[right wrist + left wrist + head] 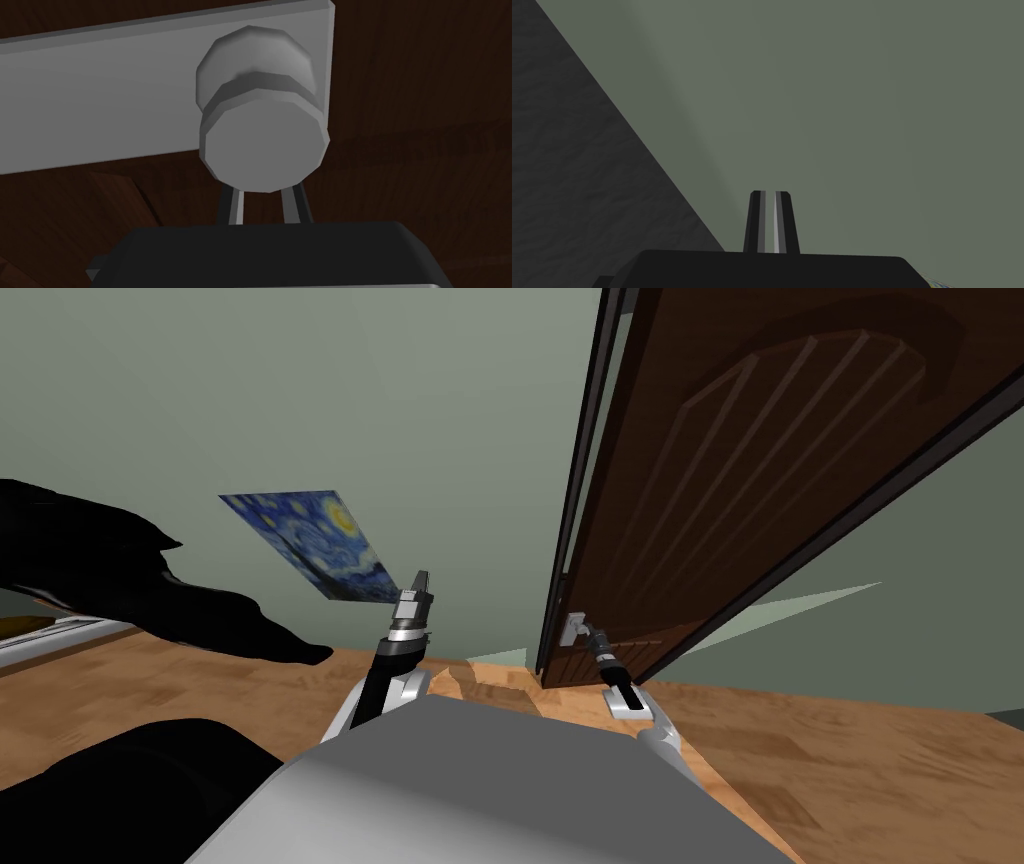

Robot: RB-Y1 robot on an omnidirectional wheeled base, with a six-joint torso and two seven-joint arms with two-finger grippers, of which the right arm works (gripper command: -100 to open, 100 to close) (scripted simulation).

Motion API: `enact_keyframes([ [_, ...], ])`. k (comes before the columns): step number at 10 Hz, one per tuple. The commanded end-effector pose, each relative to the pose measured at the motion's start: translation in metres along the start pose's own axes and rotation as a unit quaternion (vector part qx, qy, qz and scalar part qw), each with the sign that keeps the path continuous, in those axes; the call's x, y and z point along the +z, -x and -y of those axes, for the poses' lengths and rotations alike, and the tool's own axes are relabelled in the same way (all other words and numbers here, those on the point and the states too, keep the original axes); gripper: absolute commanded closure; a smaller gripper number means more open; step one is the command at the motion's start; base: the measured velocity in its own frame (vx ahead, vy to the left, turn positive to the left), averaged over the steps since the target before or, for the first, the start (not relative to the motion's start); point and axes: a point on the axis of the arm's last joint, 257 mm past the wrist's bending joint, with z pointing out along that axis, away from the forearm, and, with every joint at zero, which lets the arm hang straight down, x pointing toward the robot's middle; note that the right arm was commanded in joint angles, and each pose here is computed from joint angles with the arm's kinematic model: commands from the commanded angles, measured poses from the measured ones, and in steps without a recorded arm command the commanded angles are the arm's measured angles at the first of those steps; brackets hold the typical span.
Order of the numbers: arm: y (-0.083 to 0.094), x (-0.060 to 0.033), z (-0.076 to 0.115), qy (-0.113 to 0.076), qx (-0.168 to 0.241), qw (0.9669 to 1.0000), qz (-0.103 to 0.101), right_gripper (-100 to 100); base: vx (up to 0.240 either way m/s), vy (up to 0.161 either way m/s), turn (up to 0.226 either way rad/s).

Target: Pull the door open

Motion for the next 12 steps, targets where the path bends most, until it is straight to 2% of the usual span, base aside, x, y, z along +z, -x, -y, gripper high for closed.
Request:
enact_keyframes([
  [1, -0.015, 0.0022, 0.0, 0.005, 0.041, 0.9991, -0.007, 100, -0.04, -0.034, 0.075],
  [3, -0.015, 0.0029, 0.0, 0.004, 0.072, 0.9974, -0.003, 100, -0.061, -0.051, 0.102],
  [4, -0.014, 0.0035, 0.001, 0.004, 0.096, 0.9954, 0.001, 100, -0.061, -0.041, 0.079],
  [5, -0.014, 0.0035, 0.001, 0.004, 0.102, 0.9948, 0.001, 100, -0.055, -0.033, 0.037],
  [7, -0.014, 0.0048, 0.002, 0.004, 0.152, 0.9884, 0.009, 100, -0.05, -0.049, 0.098],
  [8, 0.001, -0.0025, 0.007, -0.002, 0.162, 0.9864, 0.026, -100, -0.063, -0.064, 0.082],
  [10, 0.0, -0.0026, 0.007, 0.0, 0.199, 0.9795, 0.03, -100, -0.087, -0.024, 0.088],
  [12, -0.002, -0.0028, 0.008, 0.003, 0.247, 0.9685, 0.036, -100, -0.098, -0.022, 0.071],
])
